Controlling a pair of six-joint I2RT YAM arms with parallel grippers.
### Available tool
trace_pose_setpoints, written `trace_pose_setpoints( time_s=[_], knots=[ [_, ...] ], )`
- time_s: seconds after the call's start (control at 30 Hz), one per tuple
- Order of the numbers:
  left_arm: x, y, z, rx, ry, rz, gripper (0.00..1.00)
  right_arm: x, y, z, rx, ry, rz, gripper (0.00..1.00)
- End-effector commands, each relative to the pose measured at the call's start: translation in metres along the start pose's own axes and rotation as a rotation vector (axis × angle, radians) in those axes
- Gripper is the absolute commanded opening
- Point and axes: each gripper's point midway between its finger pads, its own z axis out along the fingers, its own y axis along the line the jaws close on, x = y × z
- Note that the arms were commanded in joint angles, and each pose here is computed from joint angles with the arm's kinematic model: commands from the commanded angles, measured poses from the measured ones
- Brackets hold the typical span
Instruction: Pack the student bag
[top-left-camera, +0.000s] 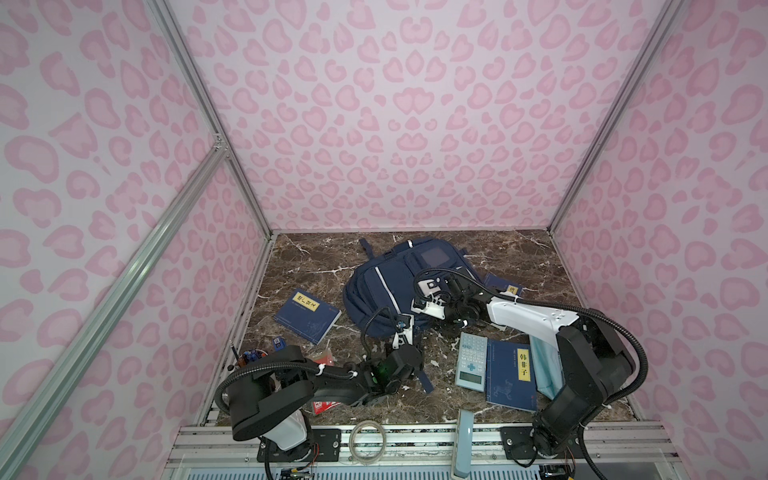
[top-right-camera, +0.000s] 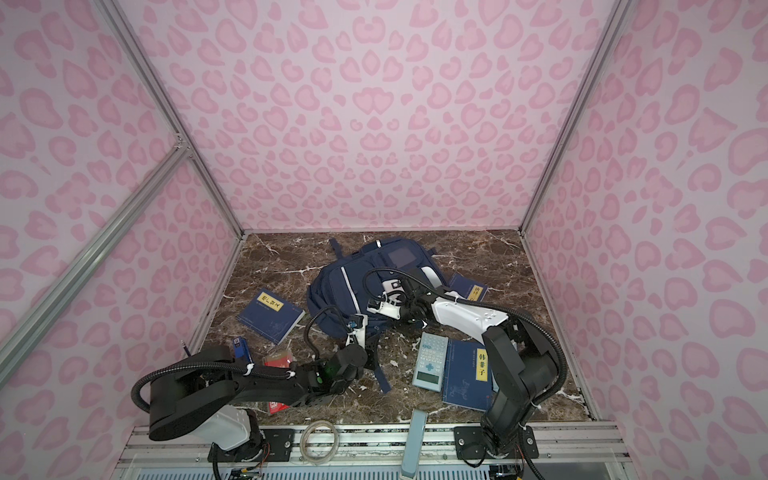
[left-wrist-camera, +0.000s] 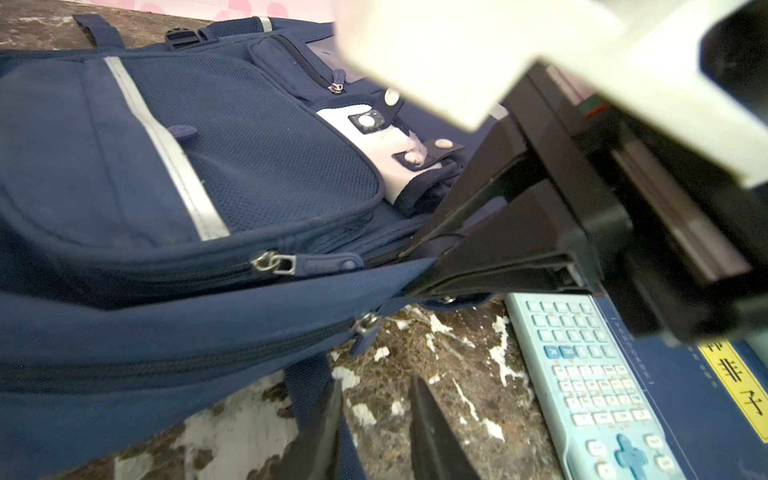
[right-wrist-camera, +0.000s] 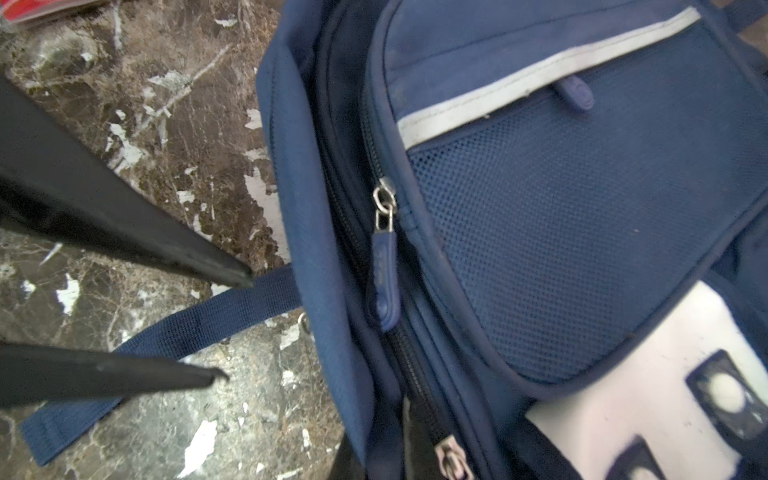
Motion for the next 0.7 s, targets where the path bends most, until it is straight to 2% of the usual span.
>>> trace_pose_setpoints(
  time_s=[0.0, 0.17, 0.4, 0.43, 0.53, 0.67],
  knots=[
    [-0.004, -0.001, 0.009, -0.046, -0.011, 0.025, 0.33, -0.015, 0.008, -0.003, -0.034, -0.069, -0.009, 0.00],
    [0.011, 0.009, 0.027, -0.114, 0.028, 0.026, 0.35, -0.018, 0.015, -0.006, -0.056, -0.097, -0.013, 0.00],
    [0.005, 0.021, 0.032, -0.163, 0.025, 0.016, 0.35, -0.017, 0.021, -0.005, -0.086, -0.097, -0.012, 0.00],
    [0.005, 0.018, 0.034, -0.150, 0.029, 0.027, 0.34, -0.017, 0.022, -0.005, -0.092, -0.096, -0.011, 0.00],
    [-0.002, 0.013, 0.032, -0.118, 0.033, 0.026, 0.04, -0.013, 0.021, -0.003, -0.086, -0.081, -0.005, 0.00],
    [-0.007, 0.019, 0.022, -0.062, 0.071, -0.032, 0.04, 0.000, 0.015, 0.000, -0.050, -0.031, 0.006, 0.00]
  ],
)
